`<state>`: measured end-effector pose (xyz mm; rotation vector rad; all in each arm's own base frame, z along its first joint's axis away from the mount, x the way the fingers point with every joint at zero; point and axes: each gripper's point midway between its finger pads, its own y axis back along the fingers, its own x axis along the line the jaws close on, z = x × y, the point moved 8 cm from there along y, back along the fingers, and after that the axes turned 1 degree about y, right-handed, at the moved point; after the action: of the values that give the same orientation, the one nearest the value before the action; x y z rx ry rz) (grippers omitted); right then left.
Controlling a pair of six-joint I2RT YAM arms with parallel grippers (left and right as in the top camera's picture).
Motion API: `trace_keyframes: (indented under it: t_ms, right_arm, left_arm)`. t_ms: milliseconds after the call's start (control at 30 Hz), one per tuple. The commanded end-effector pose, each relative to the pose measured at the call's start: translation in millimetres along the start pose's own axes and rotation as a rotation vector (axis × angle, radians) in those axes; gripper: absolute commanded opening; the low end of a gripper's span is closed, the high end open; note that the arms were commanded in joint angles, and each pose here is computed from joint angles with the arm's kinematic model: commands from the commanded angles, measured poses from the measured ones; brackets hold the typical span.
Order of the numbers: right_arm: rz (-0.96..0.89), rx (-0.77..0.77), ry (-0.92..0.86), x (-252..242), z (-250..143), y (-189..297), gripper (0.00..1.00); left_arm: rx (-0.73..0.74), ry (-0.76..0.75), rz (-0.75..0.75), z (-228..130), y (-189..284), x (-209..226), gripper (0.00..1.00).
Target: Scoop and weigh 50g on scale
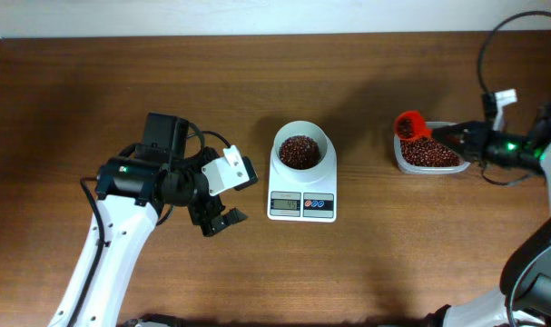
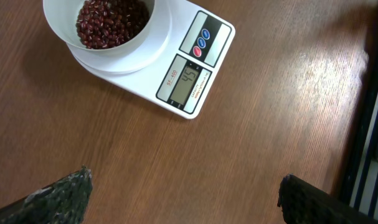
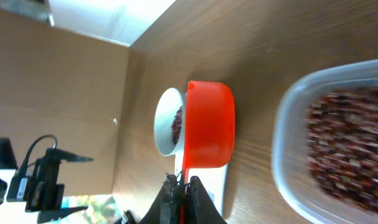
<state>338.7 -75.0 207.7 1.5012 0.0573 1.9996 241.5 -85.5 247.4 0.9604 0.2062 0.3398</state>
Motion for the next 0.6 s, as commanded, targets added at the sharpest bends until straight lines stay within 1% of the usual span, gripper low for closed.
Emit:
trace_keyframes:
  t_ms: [0,33,200,333,467,567]
  right_arm:
    - [0.074,0.079,0.04,17.7,-6.4,-31.0,0.04]
    - [0.093,0.125,0.065,26.8,-10.6,-47.2,0.04]
    - [0.155,0.252,0.154,57.5,-25.8,-97.4,0.04]
    - [0.171,0.27,0.177,69.4,-25.0,-118.1,0.04]
    - [0.177,0.284,0.212,74.5,-27.5,-126.6,0.04]
    - [0.13,0.286,0.278,75.2,-27.4,-136.9,0.04]
  left_arm:
    - [-0.015,-0.019,-0.012,1.6,-0.5,-1.9,0.99]
    - [-0.015,-0.019,-0.012,1.6,-0.5,-1.9,0.99]
    - [-0.015,-0.019,-0.012,1.6,-0.5,-1.9,0.99]
    - [-0.015,-0.019,-0.012,1.6,-0.5,-1.9,0.99]
    - [-0.015,-0.019,-0.012,1.6,-0.5,-1.9,0.99]
    - [-0.015,-0.019,-0.012,1.6,-0.5,-1.9,0.99]
